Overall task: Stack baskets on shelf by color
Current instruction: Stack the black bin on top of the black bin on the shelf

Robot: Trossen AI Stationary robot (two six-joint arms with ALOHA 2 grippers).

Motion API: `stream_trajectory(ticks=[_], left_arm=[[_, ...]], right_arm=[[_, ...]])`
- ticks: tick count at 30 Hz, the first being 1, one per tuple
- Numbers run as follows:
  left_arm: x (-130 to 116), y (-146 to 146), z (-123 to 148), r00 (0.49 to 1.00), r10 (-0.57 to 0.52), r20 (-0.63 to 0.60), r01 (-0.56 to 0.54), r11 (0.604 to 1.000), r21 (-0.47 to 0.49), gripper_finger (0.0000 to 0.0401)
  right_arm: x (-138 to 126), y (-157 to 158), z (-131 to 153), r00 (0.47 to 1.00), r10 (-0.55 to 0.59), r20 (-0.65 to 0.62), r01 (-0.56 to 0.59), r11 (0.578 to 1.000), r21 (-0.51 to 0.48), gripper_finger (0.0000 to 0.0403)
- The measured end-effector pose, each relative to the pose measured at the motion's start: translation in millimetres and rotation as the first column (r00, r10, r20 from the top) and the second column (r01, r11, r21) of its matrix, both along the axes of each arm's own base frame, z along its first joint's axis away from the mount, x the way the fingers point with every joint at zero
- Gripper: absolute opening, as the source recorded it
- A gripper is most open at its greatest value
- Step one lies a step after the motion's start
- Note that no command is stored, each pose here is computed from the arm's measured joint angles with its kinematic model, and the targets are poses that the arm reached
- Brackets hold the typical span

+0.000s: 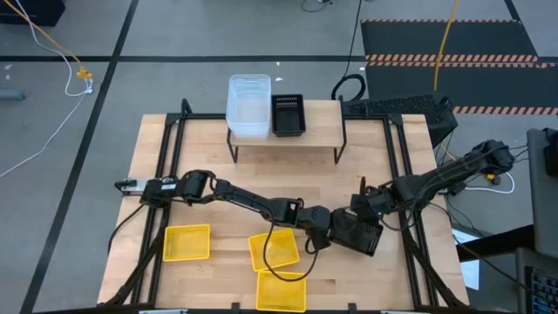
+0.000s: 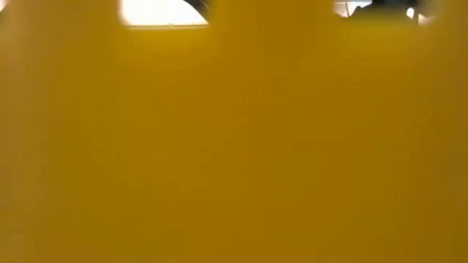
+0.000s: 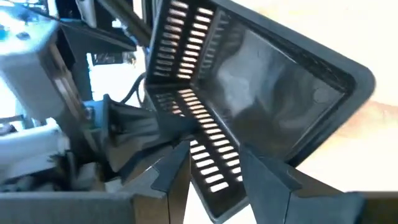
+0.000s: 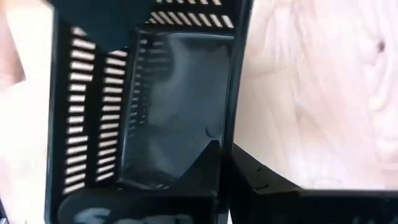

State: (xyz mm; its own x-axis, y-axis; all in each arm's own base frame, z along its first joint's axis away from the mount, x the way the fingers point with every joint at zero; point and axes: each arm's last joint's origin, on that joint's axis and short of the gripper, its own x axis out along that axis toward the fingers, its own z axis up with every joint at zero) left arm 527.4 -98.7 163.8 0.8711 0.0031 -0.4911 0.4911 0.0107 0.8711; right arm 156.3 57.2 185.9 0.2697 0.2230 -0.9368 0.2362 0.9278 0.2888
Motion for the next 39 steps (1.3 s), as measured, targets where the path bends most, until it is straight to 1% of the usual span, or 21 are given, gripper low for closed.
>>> stream_trajectory(ticks=[2,5,7,10,12,14,16,18,21,24,30,32,39], left_arm=[[-0.6,-1.7,7.4,1.000,0.010,0.026,-0.009,1.000,-0.007,0.0140],[-4.8,0.5,30.9,0.997,0.044,0.061,-0.040,0.997,-0.062,0.0140],[-9.4,2.3,51.2,0.994,0.061,0.088,-0.052,0.993,-0.102,0.0140],[-21.5,11.3,75.9,0.998,0.054,0.034,-0.049,0.990,-0.129,0.0140],[-31.0,18.6,84.6,0.999,0.015,-0.047,-0.021,0.989,-0.144,0.0140],[-34.8,25.3,85.3,0.995,-0.020,-0.101,0.002,0.985,-0.170,0.0140],[-37.9,30.9,80.3,0.986,-0.023,-0.166,-0.006,0.985,-0.170,0.0140],[-38.3,35.2,72.7,0.977,-0.021,-0.212,-0.013,0.988,-0.156,0.0140],[-38.5,37.2,63.4,0.966,-0.030,-0.257,-0.005,0.991,-0.134,0.0140],[-36.4,36.6,58.8,0.966,-0.027,-0.256,-0.007,0.992,-0.129,0.0140],[-35.7,38.4,57.3,0.967,0.021,-0.253,-0.045,0.995,-0.091,0.0140],[-35.5,38.9,57.6,0.968,0.026,-0.249,-0.045,0.996,-0.073,0.0140],[-35.9,39.6,58.3,0.967,0.056,-0.248,-0.075,0.995,-0.064,0.0140]], right_arm=[[-0.7,-4.9,3.3,1.000,0.003,0.024,-0.003,1.000,0.004,0.0001],[-3.2,-11.7,10.6,0.997,0.009,0.081,-0.009,1.000,0.008,0.0001],[-6.3,-15.6,15.4,0.994,0.002,0.110,-0.003,1.000,0.010,0.0001],[-9.9,-19.3,21.0,0.989,-0.010,0.150,0.008,1.000,0.016,0.0001],[-10.7,-20.4,22.7,0.986,-0.016,0.164,0.013,1.000,0.019,0.0001],[-9.2,-21.1,24.4,0.981,-0.005,0.195,0.002,1.000,0.017,0.0001],[-6.2,-22.0,24.7,0.976,0.012,0.219,-0.013,1.000,0.005,0.0000],[-0.1,-23.6,25.9,0.963,0.031,0.267,-0.031,1.000,-0.006,0.0000],[8.3,-26.9,24.0,0.951,0.068,0.303,-0.059,0.998,-0.038,0.0000],[14.0,-31.4,20.0,0.950,0.092,0.298,-0.076,0.995,-0.063,0.0000],[20.4,-40.3,10.7,0.967,0.078,0.241,-0.058,0.994,-0.090,0.0000],[21.3,-41.7,9.3,0.969,0.078,0.234,-0.057,0.994,-0.096,0.0000],[21.1,-43.1,8.7,0.971,0.075,0.226,-0.052,0.993,-0.103,0.0000]])
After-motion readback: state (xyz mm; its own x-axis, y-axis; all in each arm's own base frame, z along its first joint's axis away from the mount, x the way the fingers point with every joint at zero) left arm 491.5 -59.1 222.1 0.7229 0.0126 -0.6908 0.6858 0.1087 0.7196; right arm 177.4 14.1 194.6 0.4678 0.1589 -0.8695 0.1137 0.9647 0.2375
